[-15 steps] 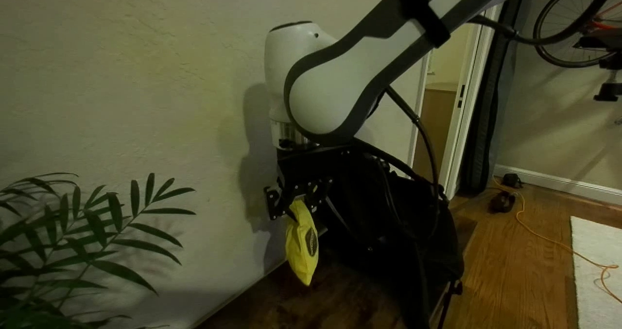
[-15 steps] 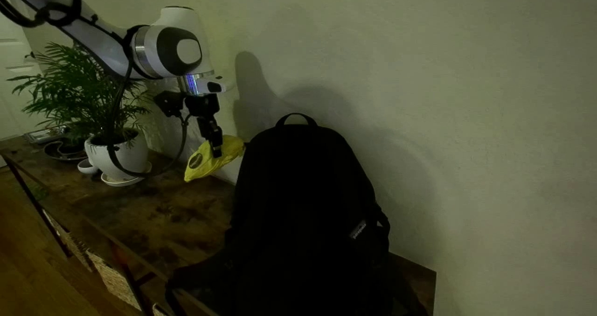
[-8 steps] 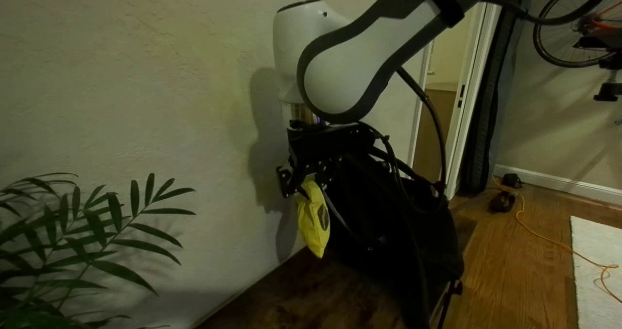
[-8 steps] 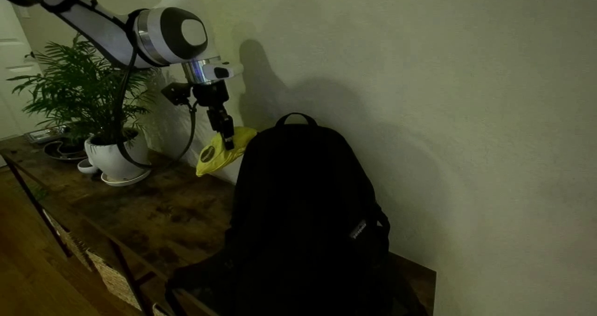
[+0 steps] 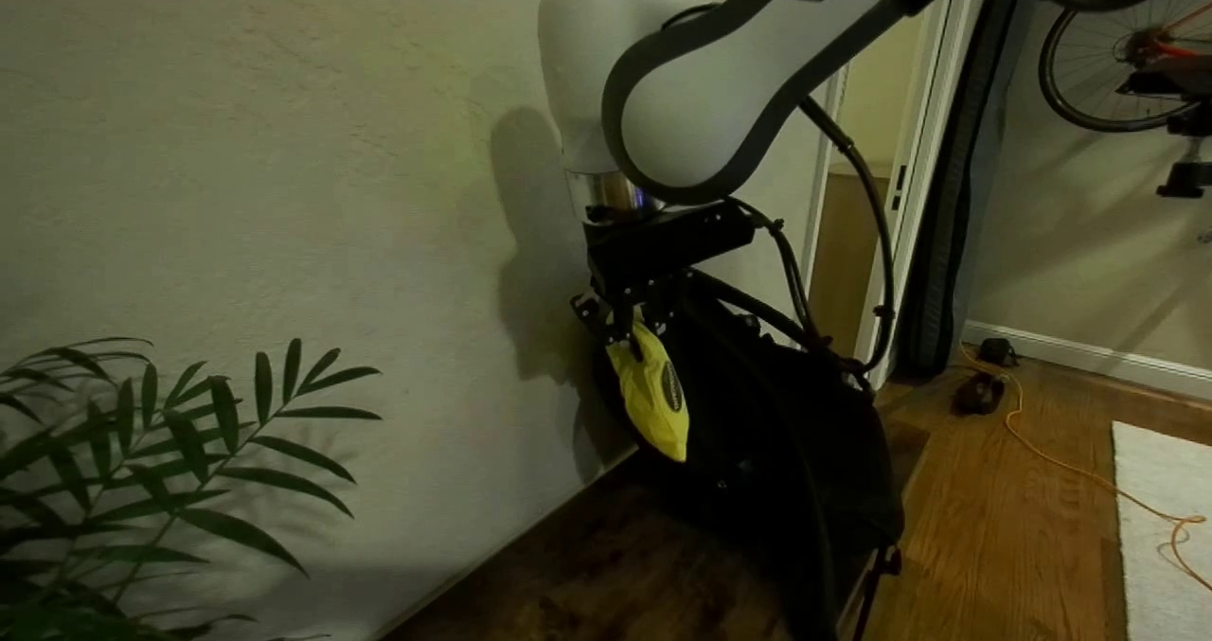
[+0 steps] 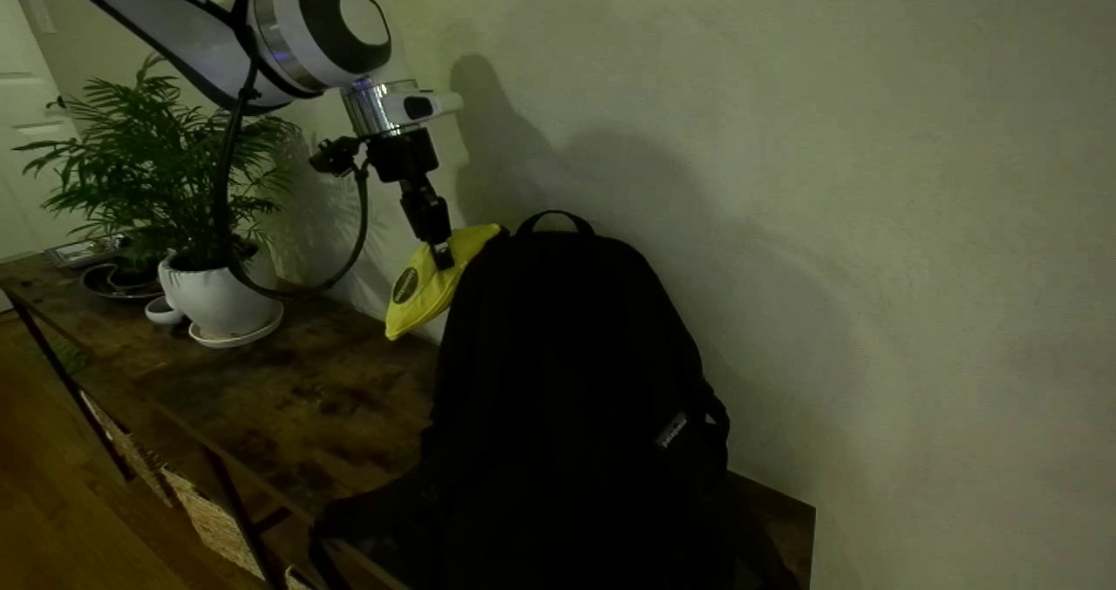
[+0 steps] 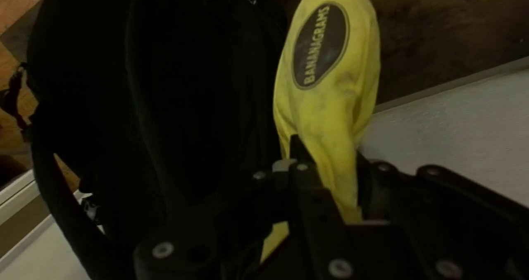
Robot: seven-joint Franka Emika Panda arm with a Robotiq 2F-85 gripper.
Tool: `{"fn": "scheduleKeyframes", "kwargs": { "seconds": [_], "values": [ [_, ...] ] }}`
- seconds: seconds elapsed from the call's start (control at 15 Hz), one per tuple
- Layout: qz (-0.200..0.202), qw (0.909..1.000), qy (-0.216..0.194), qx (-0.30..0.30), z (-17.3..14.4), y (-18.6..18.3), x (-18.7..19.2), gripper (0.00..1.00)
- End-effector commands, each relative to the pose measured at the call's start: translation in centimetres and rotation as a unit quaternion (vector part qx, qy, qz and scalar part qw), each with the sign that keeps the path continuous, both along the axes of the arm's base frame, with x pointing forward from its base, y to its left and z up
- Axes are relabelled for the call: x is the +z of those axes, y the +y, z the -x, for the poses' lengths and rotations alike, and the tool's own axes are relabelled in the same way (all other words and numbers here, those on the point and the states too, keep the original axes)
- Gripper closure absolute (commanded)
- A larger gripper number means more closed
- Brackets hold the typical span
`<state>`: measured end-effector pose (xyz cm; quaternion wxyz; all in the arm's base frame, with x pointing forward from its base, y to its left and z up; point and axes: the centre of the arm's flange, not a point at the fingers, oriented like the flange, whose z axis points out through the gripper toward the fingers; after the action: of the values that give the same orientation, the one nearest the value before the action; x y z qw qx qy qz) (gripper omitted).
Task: Put the yellow thing in the bag
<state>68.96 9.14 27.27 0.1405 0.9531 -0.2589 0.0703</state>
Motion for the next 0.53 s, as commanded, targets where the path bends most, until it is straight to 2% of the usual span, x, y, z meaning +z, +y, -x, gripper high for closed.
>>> {"fn": "scheduleKeyframes", "kwargs": {
  "seconds": [0.0, 0.47],
  "values": [
    [0.042, 0.9987, 0.015, -0.024, 2.5, -1.4, 2.3, 0.91],
    [0.079, 0.9955, 0.029, -0.044, 1.2, -4.2, 0.1, 0.91]
  ]
}}
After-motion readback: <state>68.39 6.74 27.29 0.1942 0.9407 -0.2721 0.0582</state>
